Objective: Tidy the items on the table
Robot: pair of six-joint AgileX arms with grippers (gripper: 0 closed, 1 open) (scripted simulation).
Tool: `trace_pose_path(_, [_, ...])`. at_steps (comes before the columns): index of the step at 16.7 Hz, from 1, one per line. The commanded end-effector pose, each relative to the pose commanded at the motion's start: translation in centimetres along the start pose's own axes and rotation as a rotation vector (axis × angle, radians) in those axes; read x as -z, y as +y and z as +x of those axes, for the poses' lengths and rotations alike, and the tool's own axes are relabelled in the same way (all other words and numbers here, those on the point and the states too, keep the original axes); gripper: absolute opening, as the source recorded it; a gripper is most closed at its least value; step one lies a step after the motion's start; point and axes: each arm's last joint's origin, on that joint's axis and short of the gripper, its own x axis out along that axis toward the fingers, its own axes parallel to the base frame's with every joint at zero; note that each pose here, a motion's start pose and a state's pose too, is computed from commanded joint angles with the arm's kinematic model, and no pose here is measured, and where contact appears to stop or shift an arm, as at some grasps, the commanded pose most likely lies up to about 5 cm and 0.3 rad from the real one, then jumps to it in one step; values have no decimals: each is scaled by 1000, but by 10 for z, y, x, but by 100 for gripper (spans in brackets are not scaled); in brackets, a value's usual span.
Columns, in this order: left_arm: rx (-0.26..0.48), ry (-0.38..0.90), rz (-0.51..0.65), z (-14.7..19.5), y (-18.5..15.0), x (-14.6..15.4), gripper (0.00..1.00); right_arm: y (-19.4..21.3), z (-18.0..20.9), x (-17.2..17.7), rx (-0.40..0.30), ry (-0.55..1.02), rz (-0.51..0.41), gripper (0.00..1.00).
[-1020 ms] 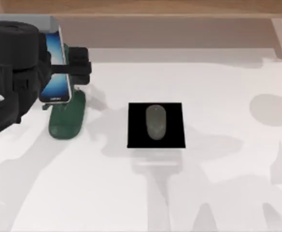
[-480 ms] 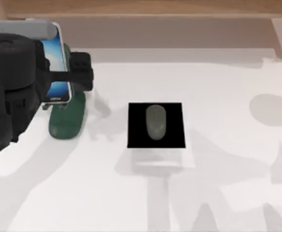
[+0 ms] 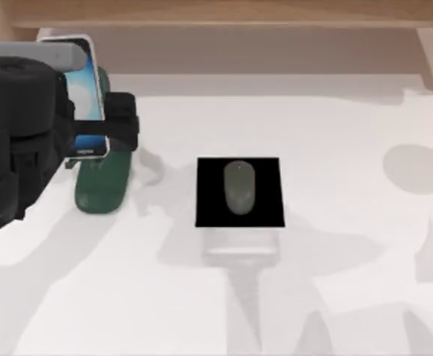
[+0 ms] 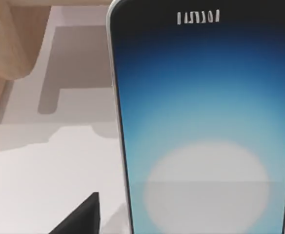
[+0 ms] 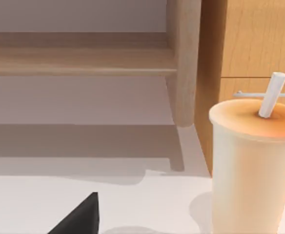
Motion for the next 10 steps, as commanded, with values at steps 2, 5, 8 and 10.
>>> trace_pose_path(2, [0, 0, 0, 0, 0, 0, 100, 0, 0, 0, 0, 0, 0, 100])
trace_pose_path(5, [3, -10, -2, -3, 1, -1, 100, 0, 0, 0, 0, 0, 0, 100])
trace_pose_path(8, [1, -49, -15, -19, 14, -3, 100, 0, 0, 0, 0, 0, 0, 100])
trace_pose_path(10, [2, -87, -27, -36, 27, -1, 100, 0, 0, 0, 0, 0, 0, 100])
